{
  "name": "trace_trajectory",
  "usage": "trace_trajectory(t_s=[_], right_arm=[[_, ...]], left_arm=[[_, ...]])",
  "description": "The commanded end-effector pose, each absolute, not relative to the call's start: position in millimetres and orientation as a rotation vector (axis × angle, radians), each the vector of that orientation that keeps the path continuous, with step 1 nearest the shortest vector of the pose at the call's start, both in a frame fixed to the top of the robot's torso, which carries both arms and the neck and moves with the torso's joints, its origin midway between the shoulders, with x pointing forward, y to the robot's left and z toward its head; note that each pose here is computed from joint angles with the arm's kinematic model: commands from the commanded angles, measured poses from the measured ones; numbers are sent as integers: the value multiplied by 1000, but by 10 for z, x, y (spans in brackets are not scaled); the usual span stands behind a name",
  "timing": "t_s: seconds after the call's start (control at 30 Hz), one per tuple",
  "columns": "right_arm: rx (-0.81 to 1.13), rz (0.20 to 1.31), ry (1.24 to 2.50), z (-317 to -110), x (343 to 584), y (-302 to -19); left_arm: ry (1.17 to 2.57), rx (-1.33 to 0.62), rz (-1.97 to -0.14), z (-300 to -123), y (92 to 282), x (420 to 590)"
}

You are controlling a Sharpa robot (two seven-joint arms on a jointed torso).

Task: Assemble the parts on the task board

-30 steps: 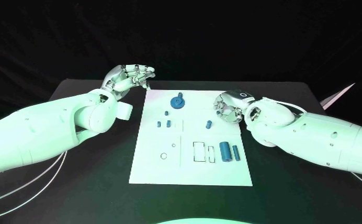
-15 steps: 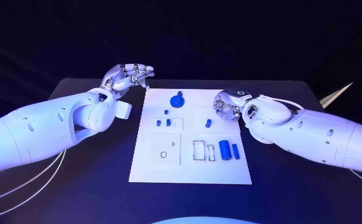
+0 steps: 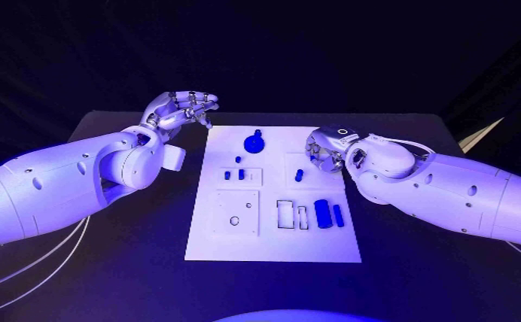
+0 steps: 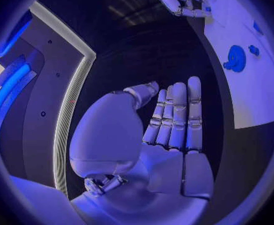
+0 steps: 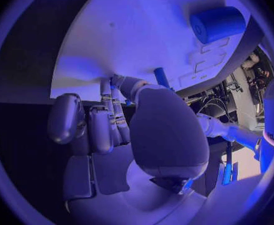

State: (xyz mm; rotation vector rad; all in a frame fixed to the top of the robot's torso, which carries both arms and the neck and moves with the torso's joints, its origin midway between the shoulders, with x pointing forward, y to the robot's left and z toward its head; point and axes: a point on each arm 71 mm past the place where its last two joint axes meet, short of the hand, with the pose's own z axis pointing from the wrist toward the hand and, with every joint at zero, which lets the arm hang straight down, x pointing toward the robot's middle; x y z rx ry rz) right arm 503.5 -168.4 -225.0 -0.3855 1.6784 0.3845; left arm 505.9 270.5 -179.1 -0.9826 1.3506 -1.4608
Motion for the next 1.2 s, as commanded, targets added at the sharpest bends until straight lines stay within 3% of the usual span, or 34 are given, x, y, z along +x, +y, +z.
trace_trajectory(t_s=[0.03,1.2], right_arm=[[-400,356,1714,-2404,4980,-1730],[-325,409,1567,-2257,4915,-1786]], left_arm=[[1353,-981,-1463,-1785,2694,5054],[1360,-990,-1445,-1796,2737,5062]])
